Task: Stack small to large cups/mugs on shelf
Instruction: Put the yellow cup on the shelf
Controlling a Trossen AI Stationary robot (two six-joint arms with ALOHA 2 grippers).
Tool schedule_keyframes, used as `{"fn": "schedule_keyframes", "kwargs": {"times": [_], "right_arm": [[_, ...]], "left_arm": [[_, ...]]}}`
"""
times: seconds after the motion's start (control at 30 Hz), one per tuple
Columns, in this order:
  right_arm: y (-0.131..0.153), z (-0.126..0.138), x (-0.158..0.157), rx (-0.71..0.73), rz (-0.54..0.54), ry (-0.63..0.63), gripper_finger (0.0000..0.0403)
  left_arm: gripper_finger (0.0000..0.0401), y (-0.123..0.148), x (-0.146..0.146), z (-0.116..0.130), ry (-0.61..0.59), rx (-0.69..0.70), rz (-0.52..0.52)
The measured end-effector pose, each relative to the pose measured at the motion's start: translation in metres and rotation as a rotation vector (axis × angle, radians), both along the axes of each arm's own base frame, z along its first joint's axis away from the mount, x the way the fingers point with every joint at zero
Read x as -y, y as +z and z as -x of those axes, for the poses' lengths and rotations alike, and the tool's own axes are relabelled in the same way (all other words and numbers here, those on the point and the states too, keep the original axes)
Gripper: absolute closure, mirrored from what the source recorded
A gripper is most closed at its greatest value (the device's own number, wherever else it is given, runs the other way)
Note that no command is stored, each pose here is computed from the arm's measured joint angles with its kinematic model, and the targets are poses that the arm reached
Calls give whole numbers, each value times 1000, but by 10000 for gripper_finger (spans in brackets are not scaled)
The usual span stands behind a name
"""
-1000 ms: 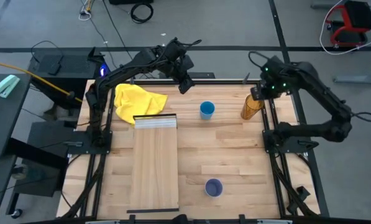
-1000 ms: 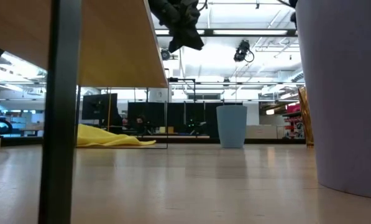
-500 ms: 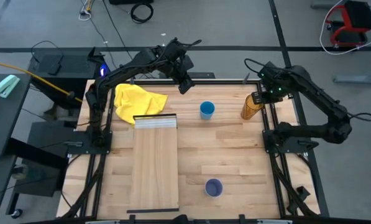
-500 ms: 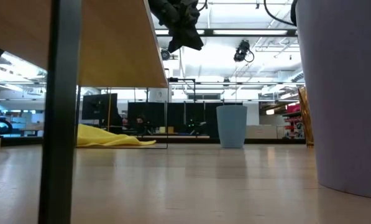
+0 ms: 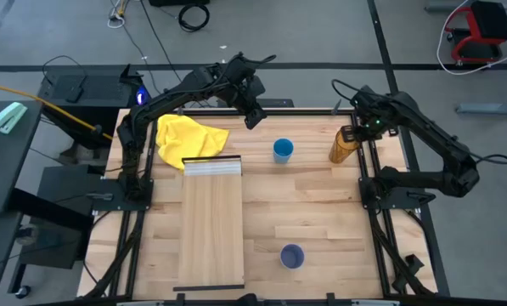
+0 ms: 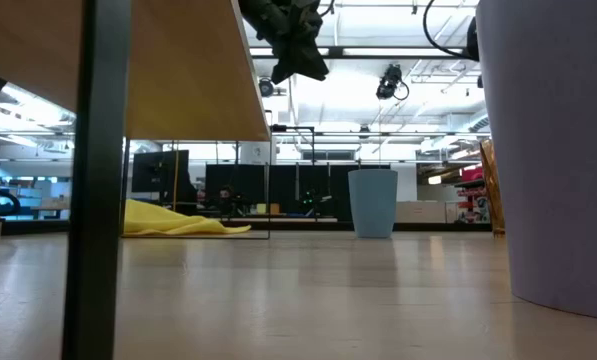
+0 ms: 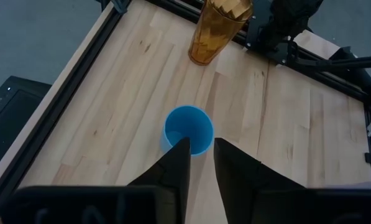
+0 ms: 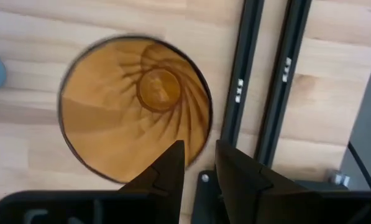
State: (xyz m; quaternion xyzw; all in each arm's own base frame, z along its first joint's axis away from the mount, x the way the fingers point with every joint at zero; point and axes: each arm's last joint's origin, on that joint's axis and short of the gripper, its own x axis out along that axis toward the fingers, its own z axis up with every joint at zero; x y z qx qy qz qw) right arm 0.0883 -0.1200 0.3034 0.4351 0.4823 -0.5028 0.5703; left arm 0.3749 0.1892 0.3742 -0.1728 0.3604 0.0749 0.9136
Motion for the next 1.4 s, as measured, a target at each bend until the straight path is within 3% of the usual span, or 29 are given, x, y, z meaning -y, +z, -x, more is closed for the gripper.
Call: {"fn": "schedule_keyframes", "kwargs": {"times": [0.47, 1.0, 1.4], "right_arm": [[-16, -17, 23, -57, -28, 26, 304], [-5, -5, 15, -25, 25, 53, 304], [-12, -3, 24, -68, -19, 22, 304]], "left_arm": [[313, 0, 0, 0, 11, -2, 4], [310, 0, -1, 0, 27, -10, -11], [312, 0, -1, 0, 26, -10, -11]]}}
